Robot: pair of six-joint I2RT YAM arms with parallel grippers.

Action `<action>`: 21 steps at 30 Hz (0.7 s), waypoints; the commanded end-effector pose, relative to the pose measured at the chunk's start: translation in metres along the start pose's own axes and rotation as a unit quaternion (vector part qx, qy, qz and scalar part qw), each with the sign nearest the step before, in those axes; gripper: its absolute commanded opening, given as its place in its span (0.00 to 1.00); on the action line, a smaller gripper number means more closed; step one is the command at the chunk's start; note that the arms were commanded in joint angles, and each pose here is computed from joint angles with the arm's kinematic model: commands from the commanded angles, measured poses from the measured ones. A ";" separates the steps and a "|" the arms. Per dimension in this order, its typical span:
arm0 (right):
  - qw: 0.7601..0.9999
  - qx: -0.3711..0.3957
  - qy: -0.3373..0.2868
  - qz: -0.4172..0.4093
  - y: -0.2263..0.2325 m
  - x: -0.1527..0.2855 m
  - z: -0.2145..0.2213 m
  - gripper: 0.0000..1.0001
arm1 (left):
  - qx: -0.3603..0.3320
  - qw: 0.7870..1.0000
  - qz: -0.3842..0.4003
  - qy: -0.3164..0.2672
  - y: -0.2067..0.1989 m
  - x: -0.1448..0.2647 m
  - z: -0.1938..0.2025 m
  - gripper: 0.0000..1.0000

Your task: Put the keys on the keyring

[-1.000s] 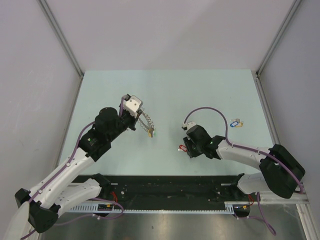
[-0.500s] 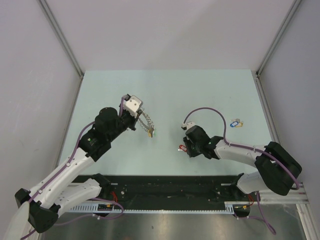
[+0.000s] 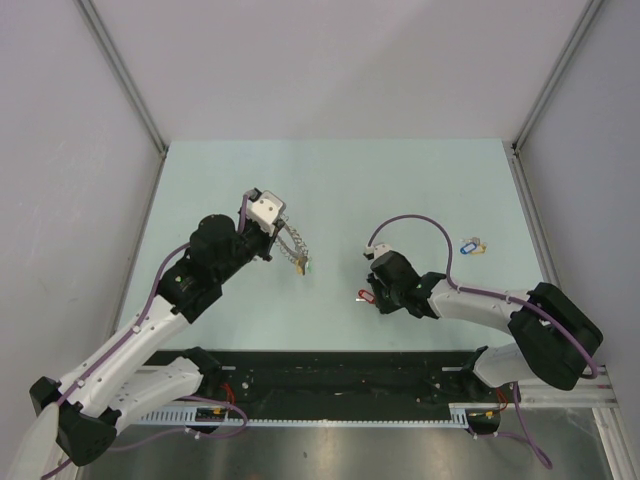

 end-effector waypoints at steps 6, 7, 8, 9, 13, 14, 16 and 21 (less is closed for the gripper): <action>1.000 -0.004 -0.008 0.003 0.000 -0.005 0.000 0.15 | -0.005 0.999 -0.005 -0.051 0.002 0.003 -0.019 0.00; 1.000 -0.003 -0.009 0.001 0.000 -0.004 0.000 0.15 | -0.004 0.999 -0.005 -0.050 0.002 0.002 -0.018 0.00; 1.000 -0.001 -0.009 0.001 0.000 -0.005 0.000 0.15 | -0.004 0.999 -0.005 -0.050 0.002 0.003 -0.018 0.00; 1.000 -0.001 -0.010 -0.001 0.000 -0.005 -0.001 0.15 | -0.005 0.999 -0.005 -0.050 0.002 0.003 -0.018 0.00; 1.000 0.001 -0.010 -0.003 0.000 -0.006 0.000 0.15 | -0.005 0.999 -0.005 -0.049 0.002 0.002 -0.018 0.00; 1.000 0.002 -0.008 -0.005 0.001 -0.007 0.000 0.15 | -0.004 0.999 -0.004 -0.049 0.002 0.002 -0.018 0.01; 1.000 0.002 -0.008 -0.006 0.001 -0.007 0.000 0.15 | -0.005 0.999 -0.005 -0.048 0.002 0.001 -0.018 0.00; 1.000 0.000 -0.010 -0.008 0.001 -0.006 -0.001 0.00 | -0.005 0.999 -0.004 -0.047 0.002 0.001 -0.017 0.00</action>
Point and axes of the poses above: each gripper's point midway between its finger pads, its own x axis back along the fingers, its own y axis along the line the jaws close on, z = x × y, the point moved 9 cm from there along x, back along the fingers, and after that the axes turned 10 degrees about x, right-handed, at the moved point
